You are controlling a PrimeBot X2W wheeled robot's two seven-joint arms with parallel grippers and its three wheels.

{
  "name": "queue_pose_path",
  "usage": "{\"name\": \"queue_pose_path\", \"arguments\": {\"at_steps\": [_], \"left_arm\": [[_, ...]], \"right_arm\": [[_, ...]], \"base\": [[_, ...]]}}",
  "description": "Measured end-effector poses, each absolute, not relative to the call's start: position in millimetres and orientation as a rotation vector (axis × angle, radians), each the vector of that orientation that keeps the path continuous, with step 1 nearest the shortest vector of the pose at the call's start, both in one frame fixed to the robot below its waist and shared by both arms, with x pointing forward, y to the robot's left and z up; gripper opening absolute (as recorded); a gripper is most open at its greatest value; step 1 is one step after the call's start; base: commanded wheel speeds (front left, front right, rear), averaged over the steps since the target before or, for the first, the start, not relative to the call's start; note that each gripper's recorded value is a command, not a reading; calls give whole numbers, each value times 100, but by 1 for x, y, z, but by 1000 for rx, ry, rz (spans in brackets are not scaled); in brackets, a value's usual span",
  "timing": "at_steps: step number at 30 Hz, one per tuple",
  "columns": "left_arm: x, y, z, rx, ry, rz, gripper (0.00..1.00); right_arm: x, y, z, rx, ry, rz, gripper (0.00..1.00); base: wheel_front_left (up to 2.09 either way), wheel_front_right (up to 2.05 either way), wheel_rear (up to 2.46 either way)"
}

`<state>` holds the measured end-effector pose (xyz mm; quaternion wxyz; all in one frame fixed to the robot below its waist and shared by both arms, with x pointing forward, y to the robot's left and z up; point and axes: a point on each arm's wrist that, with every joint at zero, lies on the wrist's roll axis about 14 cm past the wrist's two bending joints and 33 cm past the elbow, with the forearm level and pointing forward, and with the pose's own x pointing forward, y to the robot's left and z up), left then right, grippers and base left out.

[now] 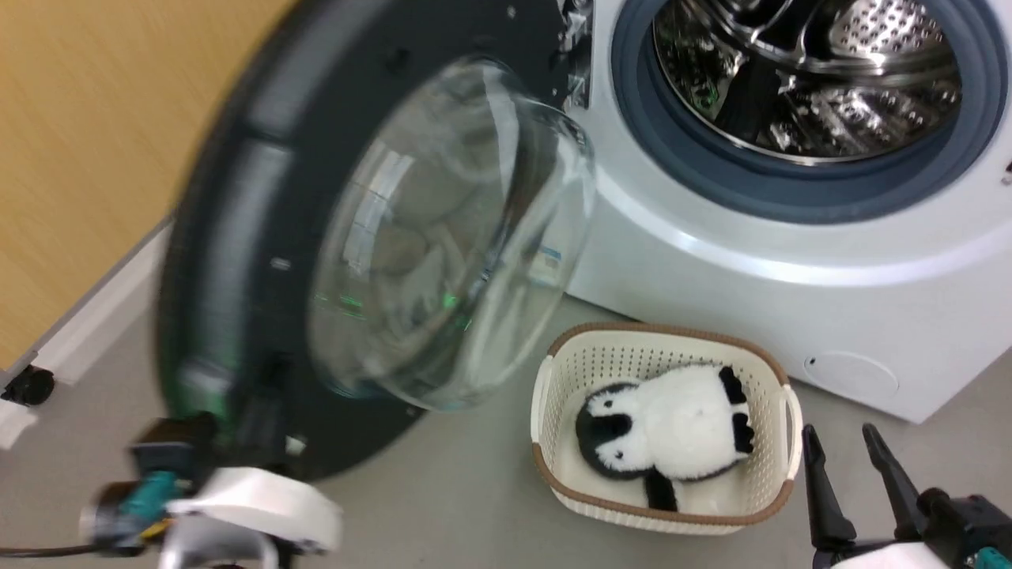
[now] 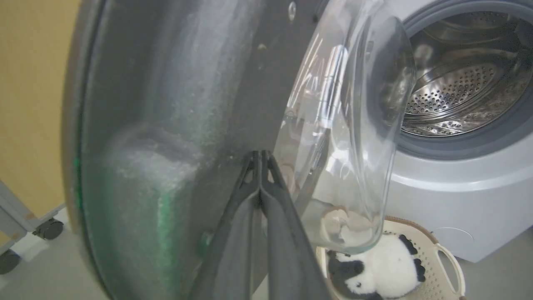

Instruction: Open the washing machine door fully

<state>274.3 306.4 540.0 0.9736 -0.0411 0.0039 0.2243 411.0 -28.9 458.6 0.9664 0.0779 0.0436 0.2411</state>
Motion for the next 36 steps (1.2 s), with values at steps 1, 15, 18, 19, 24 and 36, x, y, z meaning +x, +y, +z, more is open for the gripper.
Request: {"name": "queue_pose_path", "arguments": {"at_steps": [1,15,18,19,24,36], "left_arm": [[272,316,540,-69,9,477,0],[287,408,533,-16,55,665,0],[289,431,532,6,72,712,0],[289,439,531,17,79,728,0],[301,459,531,68,104,744,0],[337,483,522,150,165,720,0]], "right_arm": [[413,-29,457,158,93,487,100],[428,-63,429,123,174,417,100],[435,-69,429,122,169,402,100],[436,-72,427,120,172,397,100],[437,-81,415,115,204,377,100],[449,-94,407,104,213,349,100]], "base": [[0,0,0],[0,0,0],[0,0,0],[0,0,0],[0,0,0],[0,0,0]]}}
